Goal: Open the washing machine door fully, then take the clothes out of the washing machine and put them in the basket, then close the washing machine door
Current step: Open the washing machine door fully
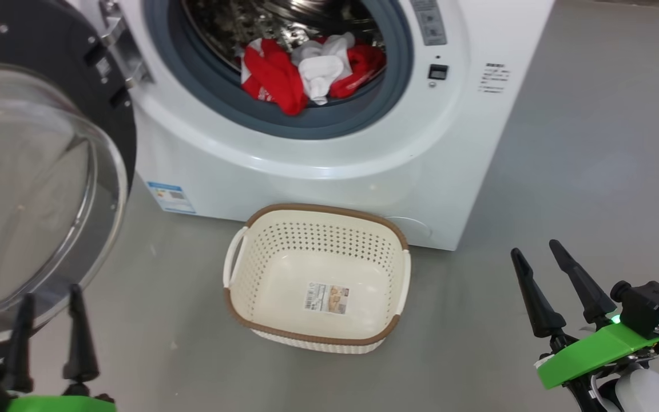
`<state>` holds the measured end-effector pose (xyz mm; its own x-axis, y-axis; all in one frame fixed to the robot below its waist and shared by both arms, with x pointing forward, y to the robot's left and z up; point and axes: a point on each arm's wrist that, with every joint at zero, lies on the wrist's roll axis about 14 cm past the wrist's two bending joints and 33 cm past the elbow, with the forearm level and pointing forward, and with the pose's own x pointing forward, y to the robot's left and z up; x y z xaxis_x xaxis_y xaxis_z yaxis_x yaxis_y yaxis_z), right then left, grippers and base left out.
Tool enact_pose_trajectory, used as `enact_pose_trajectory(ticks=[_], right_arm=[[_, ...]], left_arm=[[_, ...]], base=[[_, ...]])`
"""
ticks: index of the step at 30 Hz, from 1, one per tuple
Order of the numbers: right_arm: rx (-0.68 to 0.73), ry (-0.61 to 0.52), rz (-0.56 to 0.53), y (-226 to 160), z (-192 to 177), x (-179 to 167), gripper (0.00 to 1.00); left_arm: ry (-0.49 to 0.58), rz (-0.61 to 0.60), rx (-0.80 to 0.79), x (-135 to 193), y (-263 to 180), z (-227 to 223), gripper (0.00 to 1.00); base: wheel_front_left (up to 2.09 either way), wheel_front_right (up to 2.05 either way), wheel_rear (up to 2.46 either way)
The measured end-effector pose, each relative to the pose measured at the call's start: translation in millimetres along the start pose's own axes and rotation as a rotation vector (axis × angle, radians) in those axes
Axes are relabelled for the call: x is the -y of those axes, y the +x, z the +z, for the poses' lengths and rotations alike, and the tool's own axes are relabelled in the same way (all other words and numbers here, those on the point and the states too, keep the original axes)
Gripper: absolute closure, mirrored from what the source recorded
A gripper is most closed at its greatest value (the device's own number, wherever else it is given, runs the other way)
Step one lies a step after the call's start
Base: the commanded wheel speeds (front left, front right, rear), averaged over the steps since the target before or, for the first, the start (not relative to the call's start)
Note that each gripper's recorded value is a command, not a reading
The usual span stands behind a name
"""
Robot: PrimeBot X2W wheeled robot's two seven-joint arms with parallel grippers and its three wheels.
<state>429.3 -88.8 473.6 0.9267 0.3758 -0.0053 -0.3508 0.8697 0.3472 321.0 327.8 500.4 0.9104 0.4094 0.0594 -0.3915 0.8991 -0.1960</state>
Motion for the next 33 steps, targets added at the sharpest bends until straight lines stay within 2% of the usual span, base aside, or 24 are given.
enact_pose_trajectory(ticks=[17, 33], right_arm=[[0.071, 0.01, -0.183, -44.7, 21.2, 47.0, 0.0], [0.134, 0.007, -0.34, -92.3, 38.8, 83.3, 0.0]], left_arm=[[-0.053, -0.282, -0.04, 96.1, 14.3, -17.1, 0.0], [-0.071, -0.458, -0.119, 158.0, 7.0, -43.8, 0.0]], base=[[0.0, 0.0, 0.0], [0.0, 0.0, 0.0]])
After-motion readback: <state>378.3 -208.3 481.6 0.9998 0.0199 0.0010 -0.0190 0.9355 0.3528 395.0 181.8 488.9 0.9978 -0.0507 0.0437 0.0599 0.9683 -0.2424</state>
